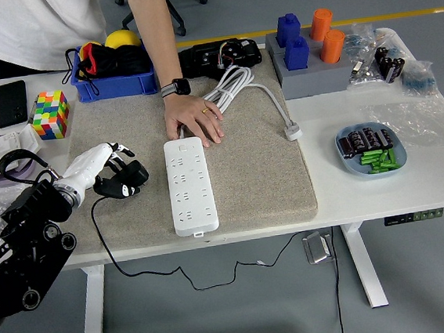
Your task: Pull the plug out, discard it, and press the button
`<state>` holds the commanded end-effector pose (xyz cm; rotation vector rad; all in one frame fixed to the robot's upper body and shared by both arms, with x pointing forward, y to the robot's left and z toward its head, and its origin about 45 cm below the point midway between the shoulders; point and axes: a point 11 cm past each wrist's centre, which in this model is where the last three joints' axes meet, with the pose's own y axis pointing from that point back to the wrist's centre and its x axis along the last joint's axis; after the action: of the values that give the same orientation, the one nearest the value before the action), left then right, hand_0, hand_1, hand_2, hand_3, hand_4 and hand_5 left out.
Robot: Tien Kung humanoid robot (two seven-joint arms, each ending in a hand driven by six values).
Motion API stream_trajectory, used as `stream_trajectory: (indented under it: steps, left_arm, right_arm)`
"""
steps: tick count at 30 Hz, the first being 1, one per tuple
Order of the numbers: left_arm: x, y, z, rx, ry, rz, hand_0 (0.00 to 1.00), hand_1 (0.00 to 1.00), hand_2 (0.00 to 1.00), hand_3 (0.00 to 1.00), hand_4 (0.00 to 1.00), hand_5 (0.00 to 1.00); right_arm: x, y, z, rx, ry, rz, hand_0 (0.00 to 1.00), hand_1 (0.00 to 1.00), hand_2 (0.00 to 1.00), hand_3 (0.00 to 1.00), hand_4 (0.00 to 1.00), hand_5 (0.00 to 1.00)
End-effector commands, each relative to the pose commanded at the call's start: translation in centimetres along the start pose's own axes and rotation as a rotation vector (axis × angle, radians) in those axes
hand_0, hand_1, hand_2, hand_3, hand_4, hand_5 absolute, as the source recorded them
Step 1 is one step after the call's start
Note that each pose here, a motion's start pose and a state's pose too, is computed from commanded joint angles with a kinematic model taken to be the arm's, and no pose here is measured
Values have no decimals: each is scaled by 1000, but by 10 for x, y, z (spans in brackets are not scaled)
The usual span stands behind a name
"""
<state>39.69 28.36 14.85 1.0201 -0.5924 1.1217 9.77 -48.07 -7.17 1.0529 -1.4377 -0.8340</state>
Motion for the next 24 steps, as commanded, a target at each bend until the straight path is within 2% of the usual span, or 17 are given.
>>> stream_trajectory:
  steps: [4,6,10,11,14,16,17,22,23,24]
  left_arm:
    - [2,0,2,-6,3,9,854,946,962,984,998,68]
    - [3,0,3,-9,2,12,885,974,991,998,998,88]
    - [9,2,13,-42,16,34,885,974,991,998,998,88]
    - [14,2,20,-69,31,51,847,925,945,960,998,72]
    - [24,2,38,-125,61,76,847,925,945,960,998,72]
    - [27,0,52,-159,70,67,847,925,945,960,998,72]
    - [26,-2,56,-164,65,57,663,581,567,852,646,2]
    - [19,-12,74,-169,41,5,663,581,567,852,646,2]
    - [18,-14,77,-171,41,-5,168,179,219,636,180,2]
    - [17,-16,80,-173,40,-11,168,179,219,636,180,2]
  right_arm:
    - [0,0,-1,2,-1,0,748,700,710,722,784,617]
    - [0,0,-1,2,0,0,748,699,710,722,784,617]
    - [0,0,0,1,-1,0,748,699,710,722,784,617]
    - [0,0,0,1,-1,0,749,699,710,722,784,616]
    - [0,0,1,-1,-1,1,749,699,710,722,784,616]
    - [0,0,0,-1,0,1,749,699,710,722,784,616]
    - [0,0,0,-1,0,0,748,699,710,722,785,616]
    - [-1,0,-3,7,-1,-3,748,699,710,722,785,616]
    - [-1,0,-2,5,-1,-3,748,700,711,722,786,616]
    - [-1,0,-2,3,-1,-3,748,700,711,722,786,616]
